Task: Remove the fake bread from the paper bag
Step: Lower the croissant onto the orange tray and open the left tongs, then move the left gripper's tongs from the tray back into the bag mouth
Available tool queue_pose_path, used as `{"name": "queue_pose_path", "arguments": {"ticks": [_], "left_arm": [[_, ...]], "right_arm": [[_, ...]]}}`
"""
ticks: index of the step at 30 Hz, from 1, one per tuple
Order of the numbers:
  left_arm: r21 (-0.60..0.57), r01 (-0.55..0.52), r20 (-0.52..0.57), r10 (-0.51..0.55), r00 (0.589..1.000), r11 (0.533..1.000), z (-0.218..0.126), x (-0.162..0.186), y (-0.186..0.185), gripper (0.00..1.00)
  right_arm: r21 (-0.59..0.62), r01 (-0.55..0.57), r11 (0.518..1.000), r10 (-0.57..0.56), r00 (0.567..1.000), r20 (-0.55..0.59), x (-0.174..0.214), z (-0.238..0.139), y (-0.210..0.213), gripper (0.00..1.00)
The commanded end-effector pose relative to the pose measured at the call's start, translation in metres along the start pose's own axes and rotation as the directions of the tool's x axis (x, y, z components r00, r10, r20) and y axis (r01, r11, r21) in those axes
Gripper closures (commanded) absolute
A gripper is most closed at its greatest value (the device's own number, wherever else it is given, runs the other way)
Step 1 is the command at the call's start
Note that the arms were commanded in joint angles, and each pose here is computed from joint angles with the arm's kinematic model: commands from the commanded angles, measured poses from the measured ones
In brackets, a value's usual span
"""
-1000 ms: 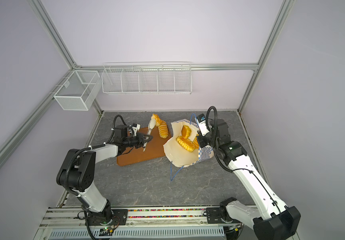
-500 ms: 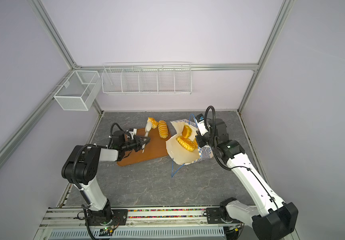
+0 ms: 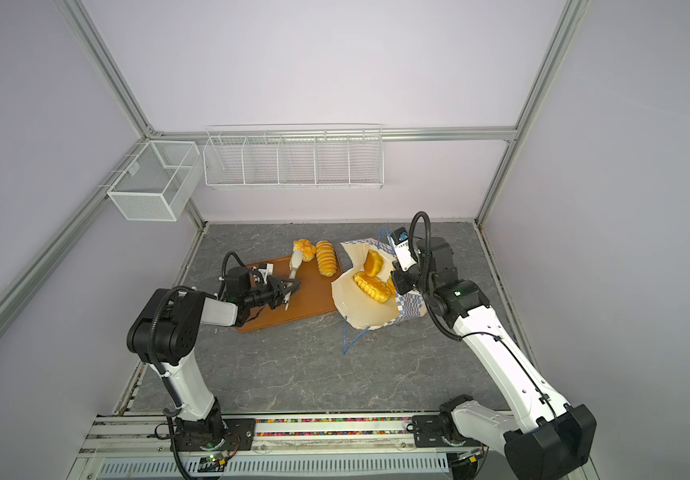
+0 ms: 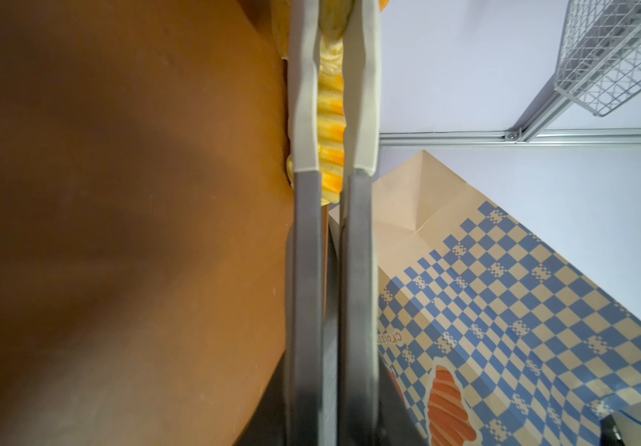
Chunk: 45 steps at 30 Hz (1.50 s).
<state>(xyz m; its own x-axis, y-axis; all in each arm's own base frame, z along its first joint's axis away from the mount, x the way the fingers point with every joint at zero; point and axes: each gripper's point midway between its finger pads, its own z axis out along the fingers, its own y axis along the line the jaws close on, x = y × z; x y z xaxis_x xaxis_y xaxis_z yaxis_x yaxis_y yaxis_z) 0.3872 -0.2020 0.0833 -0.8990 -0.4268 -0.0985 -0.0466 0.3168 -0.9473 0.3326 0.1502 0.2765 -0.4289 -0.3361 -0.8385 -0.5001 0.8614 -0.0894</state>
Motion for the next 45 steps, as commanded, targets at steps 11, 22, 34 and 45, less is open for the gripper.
{"name": "queue_pose_path", "arguments": {"ticks": [11, 22, 34, 45], "left_arm": [[-0.273, -0.031, -0.037, 0.022, 0.999, 0.962, -0.023, 0.010, 0.019, 0.69], [-0.377, -0.100, -0.041, 0.091, 0.995, 0.921, -0.042, 0.012, 0.017, 0.65], [-0.436, -0.175, -0.051, 0.169, 0.984, 0.883, -0.066, 0.019, 0.002, 0.73], [-0.523, -0.569, -0.220, 0.544, 0.810, 0.635, -0.114, 0.036, -0.087, 0.89]], "right_arm": [[0.000, -0.007, 1.000, 0.007, 1.000, -0.021, 0.010, -0.009, 0.002, 0.93], [-0.003, 0.004, 1.000, -0.004, 1.000, -0.024, 0.012, -0.013, 0.003, 0.93], [-0.025, 0.012, 1.000, -0.013, 0.999, -0.036, 0.017, -0.009, 0.007, 0.93], [-0.132, 0.079, 0.988, -0.075, 0.997, 0.032, 0.012, -0.015, 0.032, 0.93]]}}
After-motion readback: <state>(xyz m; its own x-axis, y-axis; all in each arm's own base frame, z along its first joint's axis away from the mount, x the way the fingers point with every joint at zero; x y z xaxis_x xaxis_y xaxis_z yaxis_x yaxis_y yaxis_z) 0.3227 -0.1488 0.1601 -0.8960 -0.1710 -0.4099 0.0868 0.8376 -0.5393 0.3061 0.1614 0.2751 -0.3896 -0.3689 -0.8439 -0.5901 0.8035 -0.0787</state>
